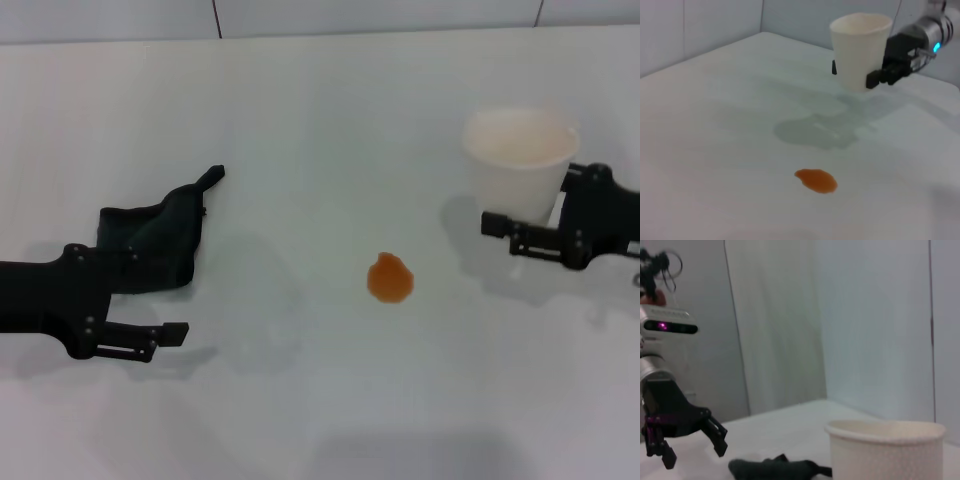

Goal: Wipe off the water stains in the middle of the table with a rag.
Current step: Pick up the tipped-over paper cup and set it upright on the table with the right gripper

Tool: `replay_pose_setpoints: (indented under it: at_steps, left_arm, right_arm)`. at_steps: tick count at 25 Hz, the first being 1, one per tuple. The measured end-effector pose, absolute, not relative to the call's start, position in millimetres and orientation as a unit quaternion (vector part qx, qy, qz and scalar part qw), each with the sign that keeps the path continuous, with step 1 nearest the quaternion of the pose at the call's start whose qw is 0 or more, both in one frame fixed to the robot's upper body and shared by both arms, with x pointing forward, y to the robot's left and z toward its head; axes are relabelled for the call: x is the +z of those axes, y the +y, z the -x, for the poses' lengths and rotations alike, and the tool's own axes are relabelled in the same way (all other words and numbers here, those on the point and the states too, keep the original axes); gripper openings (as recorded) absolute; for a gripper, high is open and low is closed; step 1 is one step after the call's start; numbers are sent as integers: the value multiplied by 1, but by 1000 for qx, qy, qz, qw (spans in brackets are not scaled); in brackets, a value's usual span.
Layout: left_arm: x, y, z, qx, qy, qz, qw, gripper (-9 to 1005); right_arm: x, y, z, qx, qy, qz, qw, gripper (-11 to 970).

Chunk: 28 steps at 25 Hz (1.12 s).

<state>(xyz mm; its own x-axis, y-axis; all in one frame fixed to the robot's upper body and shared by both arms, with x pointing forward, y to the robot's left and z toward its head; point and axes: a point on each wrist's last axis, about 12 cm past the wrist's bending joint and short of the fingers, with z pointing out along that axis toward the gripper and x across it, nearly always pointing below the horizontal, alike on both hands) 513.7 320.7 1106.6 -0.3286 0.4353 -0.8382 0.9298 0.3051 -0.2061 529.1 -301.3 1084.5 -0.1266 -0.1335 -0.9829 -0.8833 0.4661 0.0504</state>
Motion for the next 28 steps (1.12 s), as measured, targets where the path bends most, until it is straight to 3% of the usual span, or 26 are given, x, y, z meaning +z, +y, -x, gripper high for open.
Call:
replay_pose_setpoints:
  at_steps: [10, 28]
  left_arm:
    - [1106, 320, -514, -358, 731, -468, 345, 878]
    - [1107, 320, -516, -359, 738, -458, 341, 878]
  right_arm:
    - [1032, -285, -504, 275, 659, 330, 617, 683]
    - [1001, -279, -491, 183, 697, 325, 613, 690]
